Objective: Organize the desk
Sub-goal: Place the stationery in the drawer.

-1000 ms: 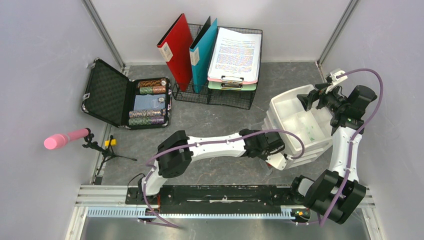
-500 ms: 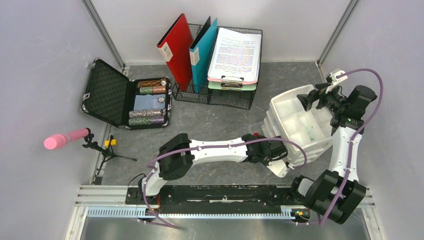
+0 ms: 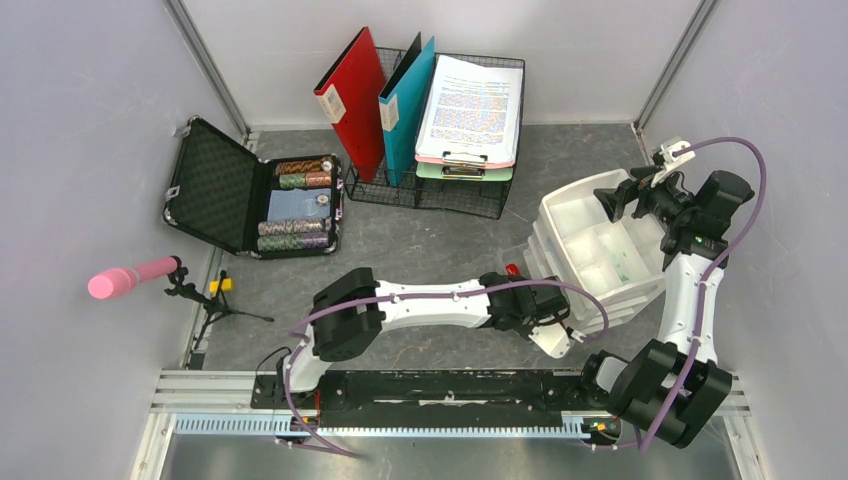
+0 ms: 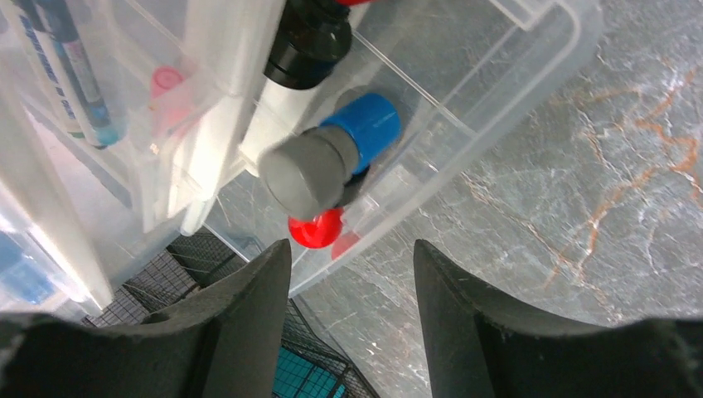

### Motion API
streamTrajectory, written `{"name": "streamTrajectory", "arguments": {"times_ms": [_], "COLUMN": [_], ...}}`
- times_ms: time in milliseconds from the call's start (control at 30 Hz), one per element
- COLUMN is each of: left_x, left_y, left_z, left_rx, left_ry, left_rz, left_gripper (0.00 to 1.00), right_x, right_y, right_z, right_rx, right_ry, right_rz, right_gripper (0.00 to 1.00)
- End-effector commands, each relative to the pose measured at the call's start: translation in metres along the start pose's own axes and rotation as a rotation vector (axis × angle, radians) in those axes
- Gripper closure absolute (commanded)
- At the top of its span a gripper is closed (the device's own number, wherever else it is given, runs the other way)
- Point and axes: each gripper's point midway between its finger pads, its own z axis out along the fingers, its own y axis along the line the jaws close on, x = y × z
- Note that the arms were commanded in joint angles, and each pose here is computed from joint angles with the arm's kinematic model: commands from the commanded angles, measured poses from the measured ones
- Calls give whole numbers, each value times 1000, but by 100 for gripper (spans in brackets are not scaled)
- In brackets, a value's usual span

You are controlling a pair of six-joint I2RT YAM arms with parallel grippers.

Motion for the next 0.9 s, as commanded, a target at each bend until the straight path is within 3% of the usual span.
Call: {"name": "streamTrajectory", "arguments": {"times_ms": [0,233,500,667,867], "left_x": [-4,-10,-24,-26,-26], "left_y": [22,13,3,12,24], "left_z": [-38,-47,-51,-47,-39], "left_rx": [-103,-20,223,283,266], "left_ry": [-51,-154,-419,-529,-590], "left_rz": [-51,-185,-607,-859,-980], "left_gripper": [36,30,21,20,19], "right_x": [92,92,91,91,92], "right_y": [31,31,31,30,29], "right_z": [-5,-6,-6,-6,-6], "right_rx": [-40,-40,-41,-38,-34], "right_ry": [232,232,229,231,233], "right_rz": [325,327,326,324,328], "right_gripper": [2,2,2,2,2]}}
